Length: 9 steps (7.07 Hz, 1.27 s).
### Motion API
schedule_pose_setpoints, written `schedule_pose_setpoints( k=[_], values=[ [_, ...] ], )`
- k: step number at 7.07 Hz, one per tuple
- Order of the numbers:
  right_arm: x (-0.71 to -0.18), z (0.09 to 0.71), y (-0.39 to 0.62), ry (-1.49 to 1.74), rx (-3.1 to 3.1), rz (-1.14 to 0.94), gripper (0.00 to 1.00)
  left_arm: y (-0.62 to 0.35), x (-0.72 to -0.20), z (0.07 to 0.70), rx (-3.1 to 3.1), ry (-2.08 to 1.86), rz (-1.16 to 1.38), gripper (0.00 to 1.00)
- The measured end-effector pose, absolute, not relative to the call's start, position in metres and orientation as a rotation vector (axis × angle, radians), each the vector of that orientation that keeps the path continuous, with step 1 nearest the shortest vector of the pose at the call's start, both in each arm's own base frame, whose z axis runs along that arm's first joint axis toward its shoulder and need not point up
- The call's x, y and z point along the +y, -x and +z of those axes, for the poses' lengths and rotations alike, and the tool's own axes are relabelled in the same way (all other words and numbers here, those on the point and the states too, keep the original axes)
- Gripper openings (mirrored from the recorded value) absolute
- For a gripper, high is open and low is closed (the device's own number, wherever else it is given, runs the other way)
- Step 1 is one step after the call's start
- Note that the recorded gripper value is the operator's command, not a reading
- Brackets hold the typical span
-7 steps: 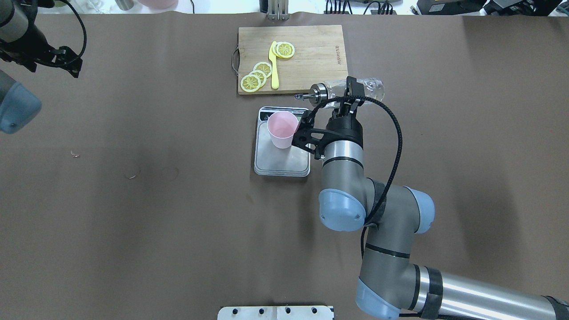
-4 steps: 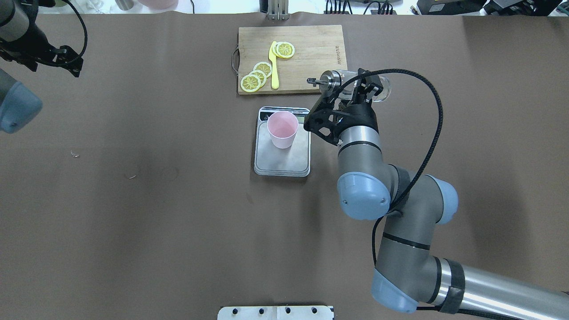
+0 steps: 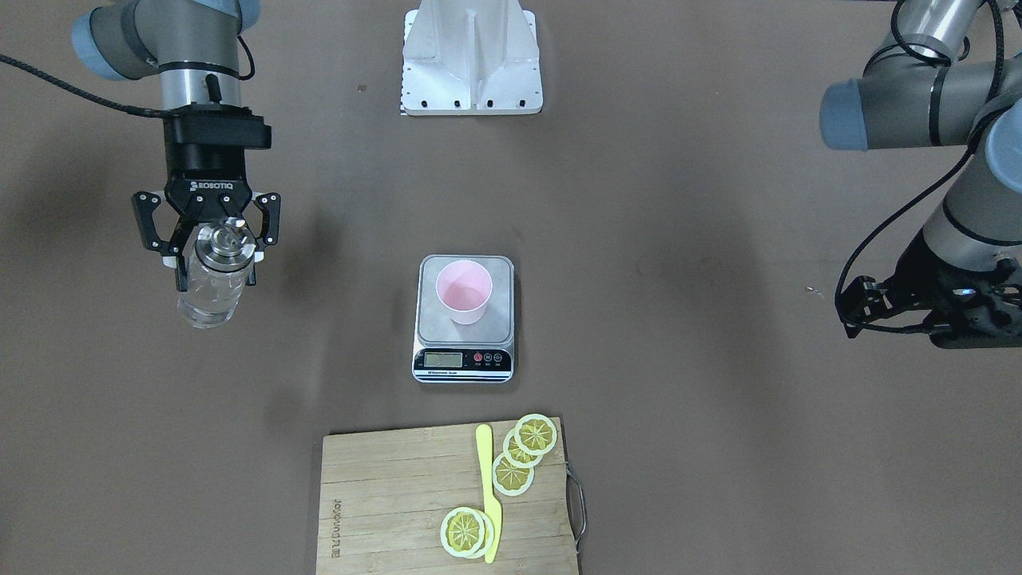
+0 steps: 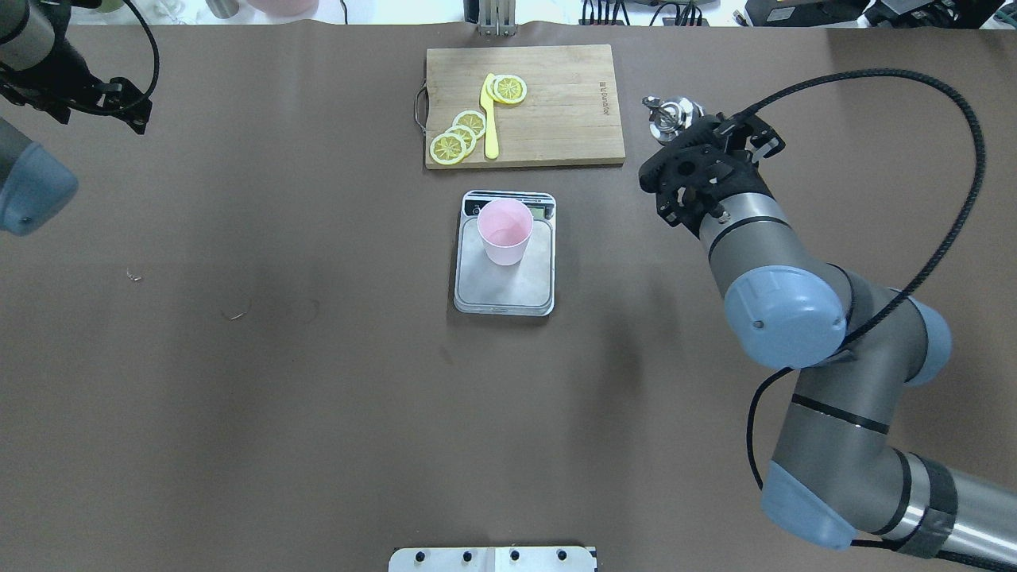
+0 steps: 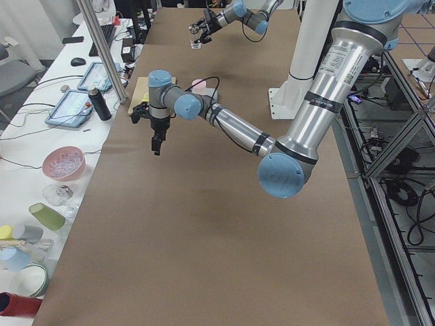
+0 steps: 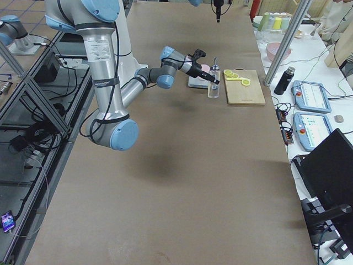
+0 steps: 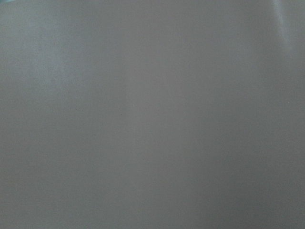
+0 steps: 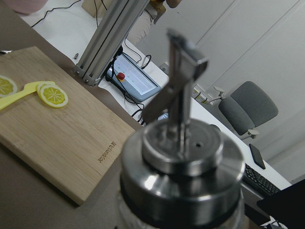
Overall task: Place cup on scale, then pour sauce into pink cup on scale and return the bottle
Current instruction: 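Turn the bottle upright and carry it back with the right gripper, then lower the bottle onto the table with the right gripper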
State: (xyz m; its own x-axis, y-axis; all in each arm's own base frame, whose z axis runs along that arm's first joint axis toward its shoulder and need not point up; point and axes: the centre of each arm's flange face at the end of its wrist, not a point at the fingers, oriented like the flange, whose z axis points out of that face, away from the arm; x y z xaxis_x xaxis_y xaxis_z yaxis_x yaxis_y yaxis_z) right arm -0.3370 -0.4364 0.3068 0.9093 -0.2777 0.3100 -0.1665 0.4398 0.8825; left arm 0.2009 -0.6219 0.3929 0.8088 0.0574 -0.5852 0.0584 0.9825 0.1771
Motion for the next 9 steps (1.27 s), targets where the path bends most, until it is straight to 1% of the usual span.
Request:
schedule_pose_setpoints(
  k=[3,4,6,9],
  values=[
    [-0.446,0.345,0.327,-1.033,-0.692,0.143,0.00,-0.202,-0.623,0.391,0.630,-0.194,0.001,0.99],
    [-0.451,0.370,0.333,-1.016,-0.737,0.182,0.00,-0.203,-0.623,0.391,0.629,-0.194,0.001,0.99],
    [-0.460,0.430,0.343,-1.026,-0.779,0.200,0.00,-0.204,-0.624,0.390,0.629,-0.195,0.002,0.99],
    [-0.463,0.449,0.346,-1.033,-0.780,0.193,0.00,-0.205,-0.625,0.390,0.628,-0.195,0.003,0.99]
  ],
)
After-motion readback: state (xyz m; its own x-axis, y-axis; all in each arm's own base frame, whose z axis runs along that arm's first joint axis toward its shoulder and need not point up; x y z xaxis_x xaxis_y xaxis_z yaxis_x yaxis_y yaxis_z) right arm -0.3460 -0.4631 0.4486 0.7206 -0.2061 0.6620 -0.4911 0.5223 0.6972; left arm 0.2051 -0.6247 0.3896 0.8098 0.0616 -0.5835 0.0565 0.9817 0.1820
